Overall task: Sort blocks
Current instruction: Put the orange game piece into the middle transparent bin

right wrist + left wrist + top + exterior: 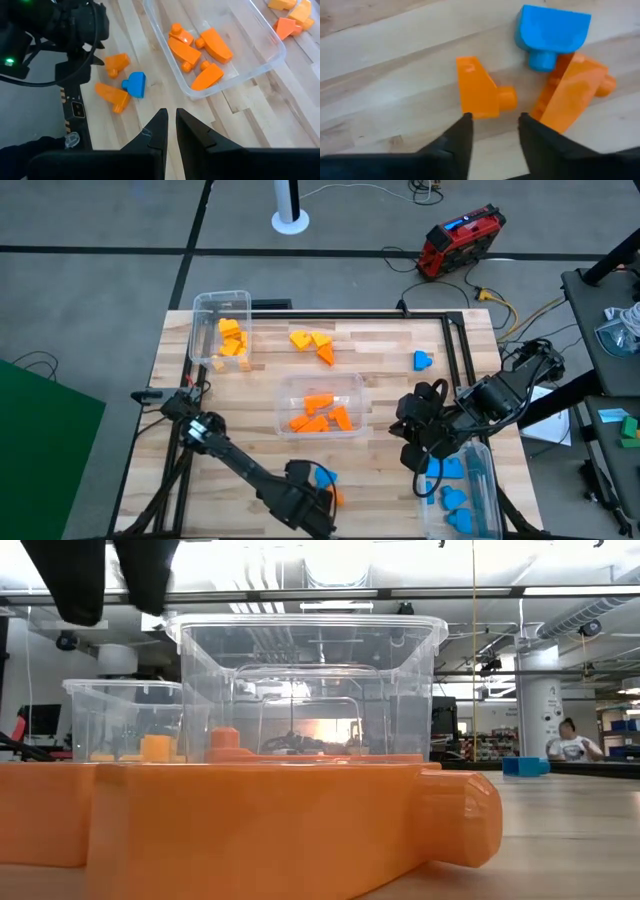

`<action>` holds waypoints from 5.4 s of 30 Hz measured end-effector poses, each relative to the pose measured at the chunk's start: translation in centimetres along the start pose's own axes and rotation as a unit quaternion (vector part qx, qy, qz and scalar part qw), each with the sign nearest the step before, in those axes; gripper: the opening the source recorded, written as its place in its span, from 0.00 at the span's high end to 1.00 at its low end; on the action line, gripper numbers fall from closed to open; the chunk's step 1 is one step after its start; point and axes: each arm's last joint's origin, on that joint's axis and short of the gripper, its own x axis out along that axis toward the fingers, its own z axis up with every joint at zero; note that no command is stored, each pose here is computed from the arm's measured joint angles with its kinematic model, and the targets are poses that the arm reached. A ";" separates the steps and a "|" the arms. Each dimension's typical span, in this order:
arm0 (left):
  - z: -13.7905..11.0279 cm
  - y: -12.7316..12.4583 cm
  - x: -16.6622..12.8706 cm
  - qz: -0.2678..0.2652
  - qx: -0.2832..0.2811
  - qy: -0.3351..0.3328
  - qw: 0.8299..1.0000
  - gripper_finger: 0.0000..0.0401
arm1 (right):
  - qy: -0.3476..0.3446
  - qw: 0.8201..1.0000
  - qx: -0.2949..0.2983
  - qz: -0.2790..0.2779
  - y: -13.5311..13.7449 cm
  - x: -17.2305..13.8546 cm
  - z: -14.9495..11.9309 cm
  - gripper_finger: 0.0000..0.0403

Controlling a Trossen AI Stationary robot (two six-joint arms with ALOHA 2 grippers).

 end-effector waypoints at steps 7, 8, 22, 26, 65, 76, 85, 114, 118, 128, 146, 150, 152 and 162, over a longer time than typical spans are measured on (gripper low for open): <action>1.0 -0.5 0.9 0.013 -0.025 -0.003 1.000 0.40 | 0.000 1.000 0.001 0.001 0.0 0.0 0.0 0.93; 1.1 -0.5 1.1 0.015 -0.026 -0.001 1.000 0.38 | 0.001 1.000 0.001 0.001 0.0 0.0 0.0 0.93; 0.5 -1.1 3.5 0.001 -0.024 0.022 0.999 0.34 | 0.003 1.000 0.001 0.003 0.0 0.0 0.0 0.93; 0.4 -1.1 4.1 0.003 -0.025 0.025 0.999 0.34 | 0.003 1.000 0.001 0.003 0.0 0.0 0.0 0.93; 0.1 -1.2 4.5 -0.002 -0.011 0.037 0.999 0.16 | 0.004 1.000 -0.004 0.003 0.0 0.0 0.0 0.93; 0.4 -0.7 4.7 0.026 -0.017 0.039 0.999 0.16 | 0.004 1.000 -0.007 0.003 0.0 0.0 0.0 0.93; 0.7 -0.7 5.0 0.030 -0.017 0.032 0.999 0.16 | 0.003 1.000 -0.010 0.003 0.0 0.0 0.0 0.93; 0.4 -0.2 8.0 0.035 -0.026 0.026 0.999 0.34 | 0.003 1.000 -0.019 0.003 0.0 0.0 0.0 0.93; 0.4 -0.2 8.0 0.035 -0.026 0.026 0.999 0.41 | 0.002 1.000 -0.021 0.002 0.0 0.0 0.0 0.93; 0.0 -0.2 4.4 0.037 -0.008 0.033 0.999 0.36 | 0.000 1.000 -0.027 0.000 0.0 0.0 0.0 0.93; 5.4 2.5 -9.6 -0.136 -0.023 -0.149 0.979 0.37 | -0.003 1.000 -0.031 0.000 0.0 0.1 0.2 0.93; 9.7 2.5 -10.8 -0.143 -0.026 -0.193 0.970 0.37 | -0.005 0.999 -0.032 0.000 -0.1 0.2 0.3 0.93; 11.6 2.3 -10.7 -0.131 -0.017 -0.205 0.970 0.37 | -0.006 0.999 -0.033 0.000 -0.1 0.2 0.3 0.93; 18.8 1.5 -8.7 -0.064 0.022 -0.195 0.978 0.33 | -0.010 0.999 -0.033 0.004 0.0 0.2 0.4 0.93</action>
